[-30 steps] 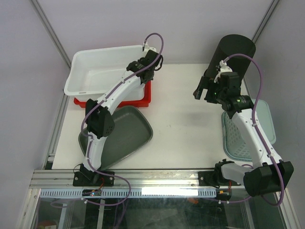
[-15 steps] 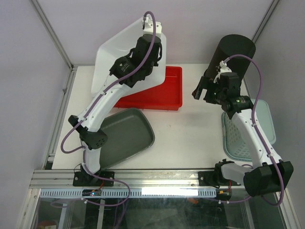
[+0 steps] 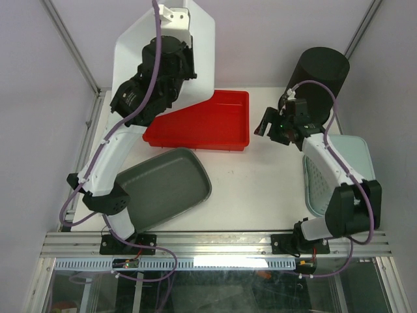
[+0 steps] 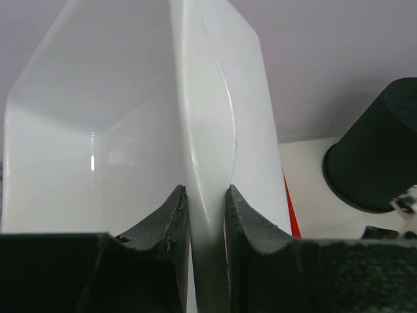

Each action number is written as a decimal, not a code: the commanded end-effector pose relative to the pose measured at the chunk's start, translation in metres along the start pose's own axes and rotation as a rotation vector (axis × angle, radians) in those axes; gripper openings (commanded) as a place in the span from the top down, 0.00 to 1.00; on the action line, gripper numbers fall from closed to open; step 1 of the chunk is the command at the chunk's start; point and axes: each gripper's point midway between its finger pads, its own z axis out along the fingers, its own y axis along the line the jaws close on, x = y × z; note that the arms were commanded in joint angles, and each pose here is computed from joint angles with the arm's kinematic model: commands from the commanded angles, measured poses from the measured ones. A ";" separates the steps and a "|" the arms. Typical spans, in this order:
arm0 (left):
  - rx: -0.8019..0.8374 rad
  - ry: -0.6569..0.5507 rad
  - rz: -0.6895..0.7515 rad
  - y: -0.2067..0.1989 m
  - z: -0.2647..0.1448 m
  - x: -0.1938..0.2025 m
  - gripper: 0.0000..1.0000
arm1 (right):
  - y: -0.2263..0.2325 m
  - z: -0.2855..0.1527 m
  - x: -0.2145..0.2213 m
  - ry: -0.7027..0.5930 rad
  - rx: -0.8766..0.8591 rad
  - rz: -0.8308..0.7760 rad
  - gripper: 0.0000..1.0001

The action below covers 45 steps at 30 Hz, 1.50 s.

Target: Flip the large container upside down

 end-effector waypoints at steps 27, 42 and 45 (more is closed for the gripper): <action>0.114 -0.264 -0.188 0.019 -0.063 -0.095 1.00 | 0.160 0.131 -0.024 0.027 -0.287 -0.037 0.66; 0.147 -0.245 -0.198 0.009 -0.058 -0.088 1.00 | 0.223 0.083 -0.028 0.044 -0.596 -0.028 0.39; 0.163 -0.240 -0.200 0.004 -0.055 -0.087 1.00 | 0.179 0.052 -0.039 -0.013 -0.528 -0.006 0.36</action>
